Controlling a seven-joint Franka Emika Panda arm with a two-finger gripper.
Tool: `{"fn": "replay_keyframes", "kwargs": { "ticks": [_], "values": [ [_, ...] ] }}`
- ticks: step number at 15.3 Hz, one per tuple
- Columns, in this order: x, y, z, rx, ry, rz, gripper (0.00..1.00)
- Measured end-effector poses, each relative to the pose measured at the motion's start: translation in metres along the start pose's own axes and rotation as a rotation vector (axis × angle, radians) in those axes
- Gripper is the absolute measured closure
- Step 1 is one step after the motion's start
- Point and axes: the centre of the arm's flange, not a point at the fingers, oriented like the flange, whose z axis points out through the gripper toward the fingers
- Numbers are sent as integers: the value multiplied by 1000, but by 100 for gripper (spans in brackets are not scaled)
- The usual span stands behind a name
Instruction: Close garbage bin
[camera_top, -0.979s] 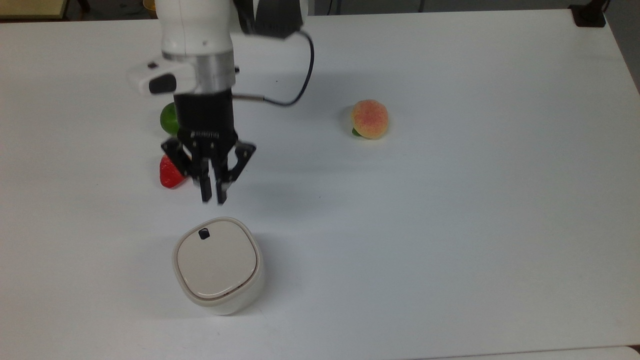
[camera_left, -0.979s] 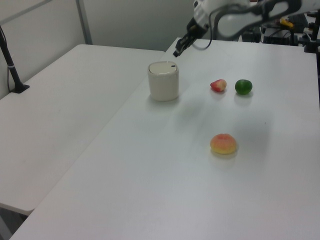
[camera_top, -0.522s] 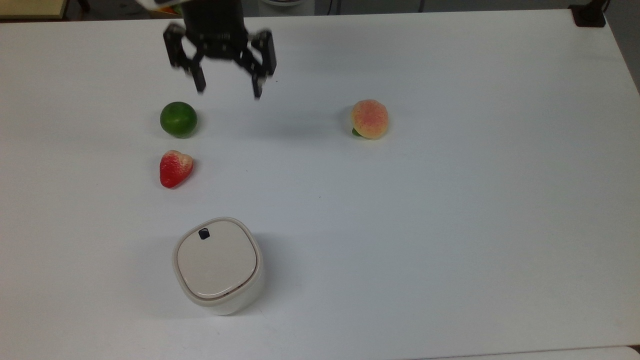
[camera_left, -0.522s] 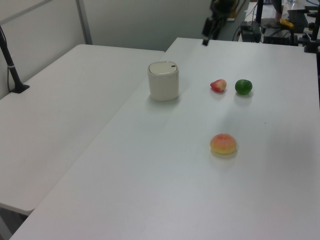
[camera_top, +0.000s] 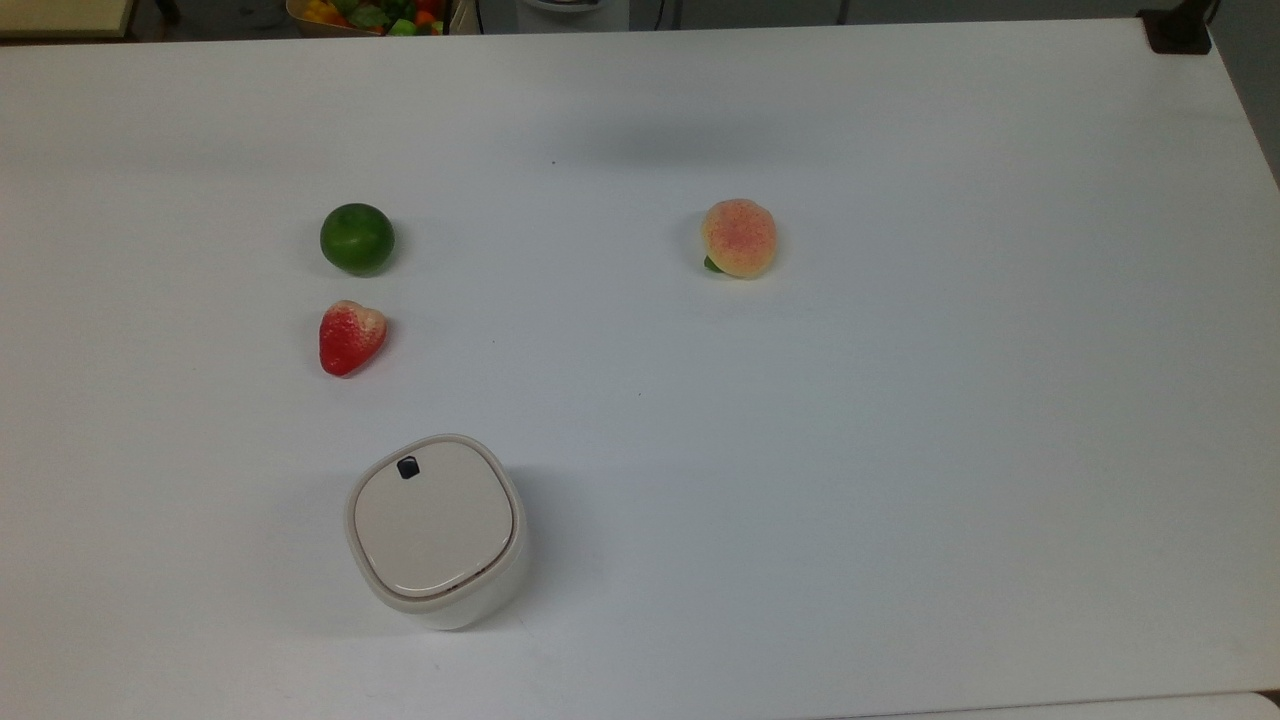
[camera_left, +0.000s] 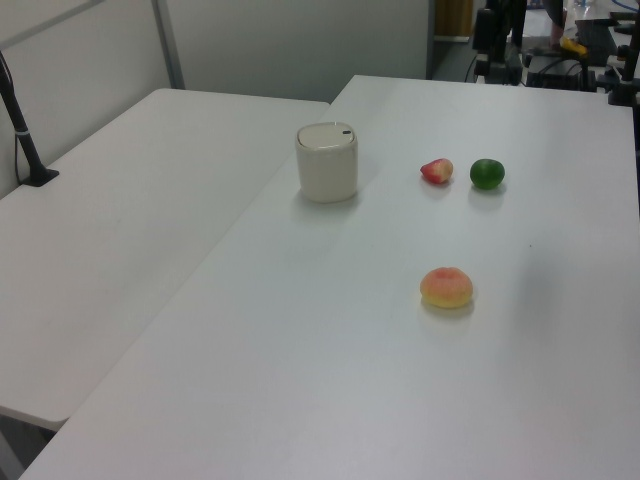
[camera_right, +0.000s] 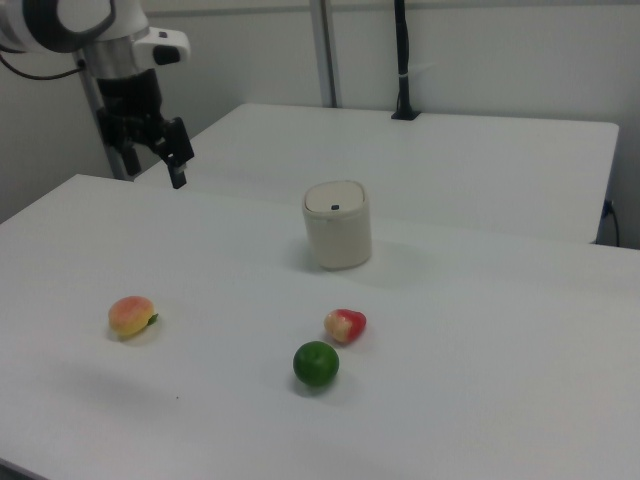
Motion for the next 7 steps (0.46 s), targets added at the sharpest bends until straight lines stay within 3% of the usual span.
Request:
{"fn": "replay_keyframes", "kwargs": {
  "ticks": [3, 7],
  "values": [
    [-9, -14, 6, -1, -3, -87, 0],
    [-1, -12, 11, 2, 59, -133, 0]
  ]
}}
